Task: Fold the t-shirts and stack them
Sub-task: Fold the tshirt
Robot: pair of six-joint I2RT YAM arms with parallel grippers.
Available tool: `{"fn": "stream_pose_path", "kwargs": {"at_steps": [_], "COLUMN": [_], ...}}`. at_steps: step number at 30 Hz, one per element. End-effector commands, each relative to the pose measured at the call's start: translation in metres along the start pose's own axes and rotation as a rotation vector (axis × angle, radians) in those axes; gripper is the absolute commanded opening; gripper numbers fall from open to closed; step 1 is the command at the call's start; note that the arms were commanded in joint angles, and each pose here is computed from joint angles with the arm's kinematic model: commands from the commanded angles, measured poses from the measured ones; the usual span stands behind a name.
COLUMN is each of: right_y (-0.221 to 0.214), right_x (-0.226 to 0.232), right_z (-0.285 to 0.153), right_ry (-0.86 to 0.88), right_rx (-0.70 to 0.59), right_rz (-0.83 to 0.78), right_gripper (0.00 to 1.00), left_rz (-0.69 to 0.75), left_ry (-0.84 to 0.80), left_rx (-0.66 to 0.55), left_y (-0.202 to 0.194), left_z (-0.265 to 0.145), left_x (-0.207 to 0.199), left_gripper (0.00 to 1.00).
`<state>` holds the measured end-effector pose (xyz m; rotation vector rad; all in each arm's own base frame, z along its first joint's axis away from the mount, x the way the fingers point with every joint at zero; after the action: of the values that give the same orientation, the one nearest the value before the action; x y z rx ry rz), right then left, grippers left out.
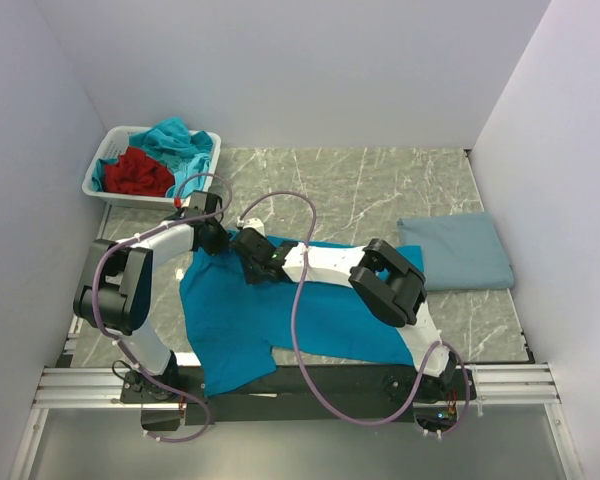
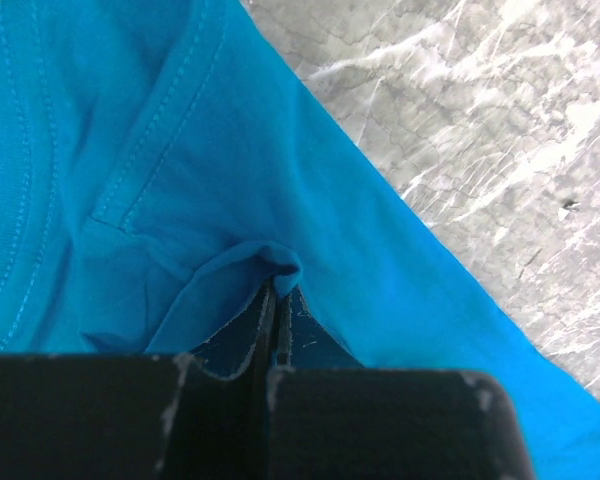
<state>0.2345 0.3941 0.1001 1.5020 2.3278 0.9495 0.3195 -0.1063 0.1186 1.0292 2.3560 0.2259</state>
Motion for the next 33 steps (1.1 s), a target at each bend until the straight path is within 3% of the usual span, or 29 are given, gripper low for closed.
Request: {"fn": "stream_pose_path", "kwargs": {"at_steps": [1,4,13,33], "right_y": [0.009,0.015,0.027,0.004], "right_x": [0.007,0.008,0.006,-0.005], "right_z": [-0.011,-0.023,-0.06,-0.089], "right_ry": [-0.032,-0.025,0.004,0.11], "right_rx": [-0.035,-0.048,-0.076,0.009], "right_rz": [-0.001,-0.002,-0.019,-0.083], "right_gripper": [0.07,0.01,0.0,0.0], "left_rz": [0.003,0.001,-0.015,-0.126], "left_ry": [-0.034,-0.045,-0.081,-0.03], "left_rx": [-0.023,-0.028,-0.078,-0.012], "left_y": [0.004,0.006,0.01,-0.041], "left_z": [-0.009,-0.013,-0.042,-0.09], "left_x": [-0.002,-0.004,-0.005,0.064], "left_gripper": [0.01,0.01,0.01,0.01]}}
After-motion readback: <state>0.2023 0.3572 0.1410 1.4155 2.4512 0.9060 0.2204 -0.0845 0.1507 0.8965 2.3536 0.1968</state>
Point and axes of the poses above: each gripper's point midway between its finger pads, its own z axis out along the fingers, its own x axis along the line the jaws close on, y = z × x, the point moved 10 cm from there along -z, back along the fingers, and after that the axes turned 3 degrees about -z, right-handed, at the moved point
